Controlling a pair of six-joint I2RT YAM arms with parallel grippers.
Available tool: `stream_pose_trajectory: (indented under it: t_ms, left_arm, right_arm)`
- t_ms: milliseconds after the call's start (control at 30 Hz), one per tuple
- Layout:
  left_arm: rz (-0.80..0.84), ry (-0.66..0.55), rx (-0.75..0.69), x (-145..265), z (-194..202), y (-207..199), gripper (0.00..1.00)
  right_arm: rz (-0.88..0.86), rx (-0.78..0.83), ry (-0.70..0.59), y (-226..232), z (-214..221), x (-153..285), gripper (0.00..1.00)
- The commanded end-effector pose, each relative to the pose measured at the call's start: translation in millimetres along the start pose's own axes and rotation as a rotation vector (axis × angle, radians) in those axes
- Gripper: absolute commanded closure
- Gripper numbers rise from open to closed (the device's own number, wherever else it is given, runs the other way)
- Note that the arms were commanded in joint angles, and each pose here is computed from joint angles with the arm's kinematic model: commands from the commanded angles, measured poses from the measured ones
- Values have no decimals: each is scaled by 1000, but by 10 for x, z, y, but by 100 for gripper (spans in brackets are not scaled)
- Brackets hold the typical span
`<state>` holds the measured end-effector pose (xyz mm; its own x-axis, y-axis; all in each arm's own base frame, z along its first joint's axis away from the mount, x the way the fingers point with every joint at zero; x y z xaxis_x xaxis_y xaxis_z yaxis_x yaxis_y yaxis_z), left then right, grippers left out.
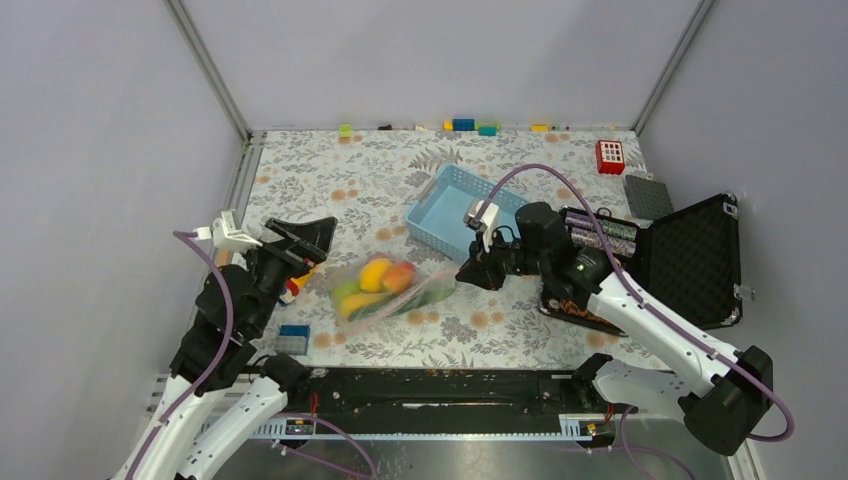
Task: Place the food in the zip-top bag and seal the zipper
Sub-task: Place the zipper food storage bag at the center of the board, then reset both arms
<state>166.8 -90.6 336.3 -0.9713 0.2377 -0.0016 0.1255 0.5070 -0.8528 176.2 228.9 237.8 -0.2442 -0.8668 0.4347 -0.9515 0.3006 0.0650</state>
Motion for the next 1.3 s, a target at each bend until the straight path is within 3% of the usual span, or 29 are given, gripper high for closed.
stream_pose_trajectory:
  t_ms: [0, 233, 367, 467, 667, 800, 867, 900, 1100, 1267]
  left_arm:
    - [-148, 14, -7, 171, -62, 144, 1]
    - [-204, 19, 1, 83, 79, 364, 1]
    - [-219, 50, -6, -33, 185, 420, 1]
    - [-244, 71, -15, -108, 259, 482, 1]
    - [-284, 34, -20, -180, 253, 558, 1]
    - [-317, -16, -28, -184, 186, 601, 1]
    - [-338, -36, -28, -181, 165, 633, 1]
    - [-346, -47, -28, -184, 158, 648, 1]
    - [-380, -82, -53, -240, 112, 671, 1]
    - [-386, -98, -79, -373, 101, 642, 1]
  right_arm:
    - [68, 40, 101, -38, 291, 57, 100]
    - [405, -60, 219, -234, 771, 315, 94]
    - [643, -115, 248, -433, 915, 453, 85]
    - [713, -147, 284, -519, 977, 456, 77]
    - [718, -191, 333, -519, 983, 444, 39]
    - [786, -212, 355, -485, 987, 642, 24]
    - [836, -228, 325, -473, 953, 754, 5]
    - [874, -245, 291, -478, 922, 812, 1]
    - [1102, -364, 74, -533, 776, 1142, 0]
    - [1283, -535, 21, -704, 796, 1443, 1]
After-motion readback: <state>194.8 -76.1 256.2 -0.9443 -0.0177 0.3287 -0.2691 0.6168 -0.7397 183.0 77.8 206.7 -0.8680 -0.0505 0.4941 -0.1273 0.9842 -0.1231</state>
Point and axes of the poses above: each gripper's point midway between its finger pads, its own x axis back along the fingers, its own y axis along the line the jaws close on, z = x × y, the point moved 5 cm from there along x, back along the fingers, and after that the axes turned 11 degrees about x, right-handed, at the moved point
